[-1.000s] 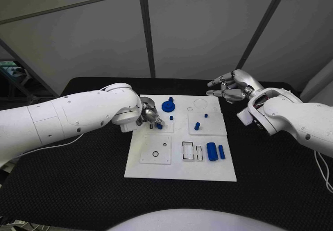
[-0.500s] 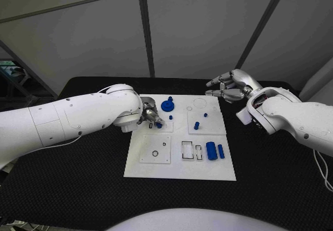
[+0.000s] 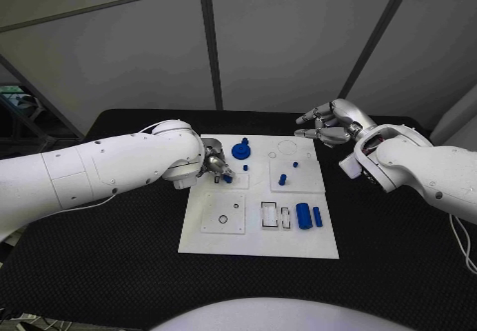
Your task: Assemble the parts on the task board
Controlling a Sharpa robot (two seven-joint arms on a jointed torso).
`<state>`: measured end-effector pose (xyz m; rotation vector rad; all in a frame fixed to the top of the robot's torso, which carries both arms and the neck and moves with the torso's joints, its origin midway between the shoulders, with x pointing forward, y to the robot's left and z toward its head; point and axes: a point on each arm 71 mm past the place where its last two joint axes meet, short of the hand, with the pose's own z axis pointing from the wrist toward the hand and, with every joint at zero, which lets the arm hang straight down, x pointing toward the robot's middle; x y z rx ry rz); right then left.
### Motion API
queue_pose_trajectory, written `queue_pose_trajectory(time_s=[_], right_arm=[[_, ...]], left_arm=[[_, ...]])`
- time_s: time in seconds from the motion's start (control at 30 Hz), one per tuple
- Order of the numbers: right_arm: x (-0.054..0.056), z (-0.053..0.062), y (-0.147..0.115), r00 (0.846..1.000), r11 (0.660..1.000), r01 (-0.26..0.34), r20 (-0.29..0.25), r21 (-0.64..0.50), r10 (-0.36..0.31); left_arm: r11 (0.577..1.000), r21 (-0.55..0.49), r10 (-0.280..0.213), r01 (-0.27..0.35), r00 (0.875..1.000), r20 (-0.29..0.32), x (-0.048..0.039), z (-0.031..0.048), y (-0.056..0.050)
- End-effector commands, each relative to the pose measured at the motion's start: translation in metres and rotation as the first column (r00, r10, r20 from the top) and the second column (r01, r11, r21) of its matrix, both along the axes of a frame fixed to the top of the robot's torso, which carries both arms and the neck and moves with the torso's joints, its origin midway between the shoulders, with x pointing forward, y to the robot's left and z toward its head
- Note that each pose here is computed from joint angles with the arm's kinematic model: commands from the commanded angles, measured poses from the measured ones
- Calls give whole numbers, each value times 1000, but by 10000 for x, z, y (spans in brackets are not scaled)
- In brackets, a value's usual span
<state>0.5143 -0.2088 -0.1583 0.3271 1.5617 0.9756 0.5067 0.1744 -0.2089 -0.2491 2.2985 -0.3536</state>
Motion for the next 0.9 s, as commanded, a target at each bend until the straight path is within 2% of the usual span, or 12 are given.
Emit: queue_pose_trajectory(time_s=[0.03, 0.9], right_arm=[[0, 8, 13, 1000, 1000, -12, 1, -4, 12], [0, 3, 30, 1000, 1000, -18, -5, -6, 18]], left_arm=[[1000, 14, -1, 1, 1000, 3, 0, 7, 1], [1000, 29, -9, 9, 1000, -16, 7, -20, -13]])
